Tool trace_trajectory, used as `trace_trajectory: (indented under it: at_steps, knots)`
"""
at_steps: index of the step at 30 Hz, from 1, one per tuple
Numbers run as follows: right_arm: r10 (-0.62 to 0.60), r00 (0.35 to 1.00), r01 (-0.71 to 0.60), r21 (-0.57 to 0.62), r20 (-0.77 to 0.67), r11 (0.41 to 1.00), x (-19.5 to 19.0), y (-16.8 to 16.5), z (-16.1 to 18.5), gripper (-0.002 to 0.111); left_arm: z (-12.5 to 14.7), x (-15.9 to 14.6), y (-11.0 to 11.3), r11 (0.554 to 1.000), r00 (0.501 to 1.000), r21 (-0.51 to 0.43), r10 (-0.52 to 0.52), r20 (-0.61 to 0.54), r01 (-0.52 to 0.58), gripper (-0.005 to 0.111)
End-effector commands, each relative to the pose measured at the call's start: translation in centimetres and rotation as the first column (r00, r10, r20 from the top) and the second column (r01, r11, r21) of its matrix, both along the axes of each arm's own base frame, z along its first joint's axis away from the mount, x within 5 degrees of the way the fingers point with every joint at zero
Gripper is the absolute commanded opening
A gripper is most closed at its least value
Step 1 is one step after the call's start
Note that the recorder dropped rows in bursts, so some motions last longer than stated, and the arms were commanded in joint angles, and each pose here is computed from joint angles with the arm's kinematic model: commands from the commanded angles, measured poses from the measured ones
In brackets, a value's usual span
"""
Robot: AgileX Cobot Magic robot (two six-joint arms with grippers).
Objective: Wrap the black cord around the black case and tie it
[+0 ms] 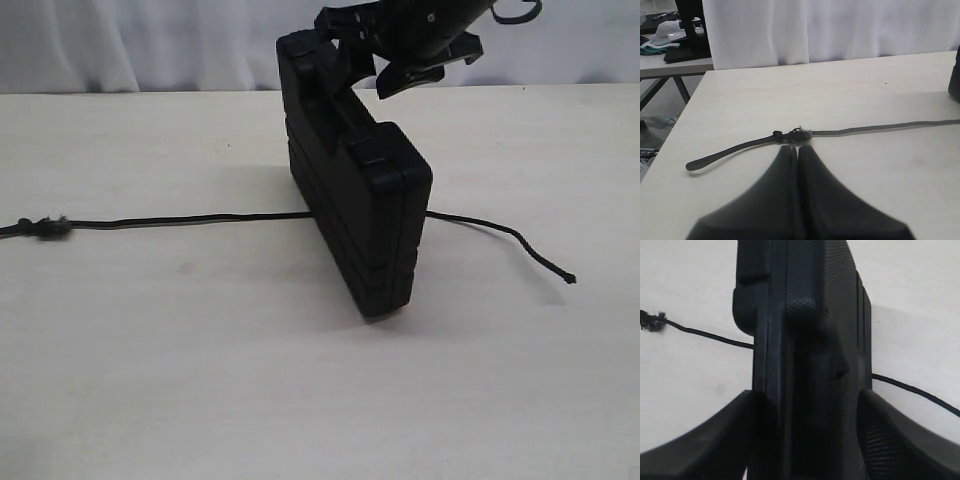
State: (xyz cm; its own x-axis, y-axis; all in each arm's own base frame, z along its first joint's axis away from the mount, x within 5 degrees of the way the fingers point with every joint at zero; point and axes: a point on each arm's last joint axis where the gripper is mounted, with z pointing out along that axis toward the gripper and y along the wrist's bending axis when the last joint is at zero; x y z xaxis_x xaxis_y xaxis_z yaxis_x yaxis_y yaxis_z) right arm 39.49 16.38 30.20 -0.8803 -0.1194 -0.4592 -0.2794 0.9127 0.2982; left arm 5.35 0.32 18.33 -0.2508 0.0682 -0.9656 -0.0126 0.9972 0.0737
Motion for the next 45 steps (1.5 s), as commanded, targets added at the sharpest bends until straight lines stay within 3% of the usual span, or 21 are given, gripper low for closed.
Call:
trace_trajectory:
  at_steps: [1,9,45]
  knots:
    - [-0.086,0.996,0.084,-0.161,-0.006,0.983,0.69,-1.59,-1.74,0.053,0.01,0.02,0.00,1.000,1.000,-0.004,0.003,0.010,-0.003,0.000]
    - [-0.067,0.998,0.064,-0.166,-0.015,0.984,0.77,-1.49,-2.11,0.047,0.01,0.02,0.00,1.000,1.000,-0.004,0.003,0.010,-0.003,0.000]
    - [-0.067,0.998,0.064,-0.166,-0.015,0.984,0.77,-1.49,-2.11,0.047,0.04,0.03,0.00,1.000,1.000,-0.004,0.003,0.013,-0.003,0.000]
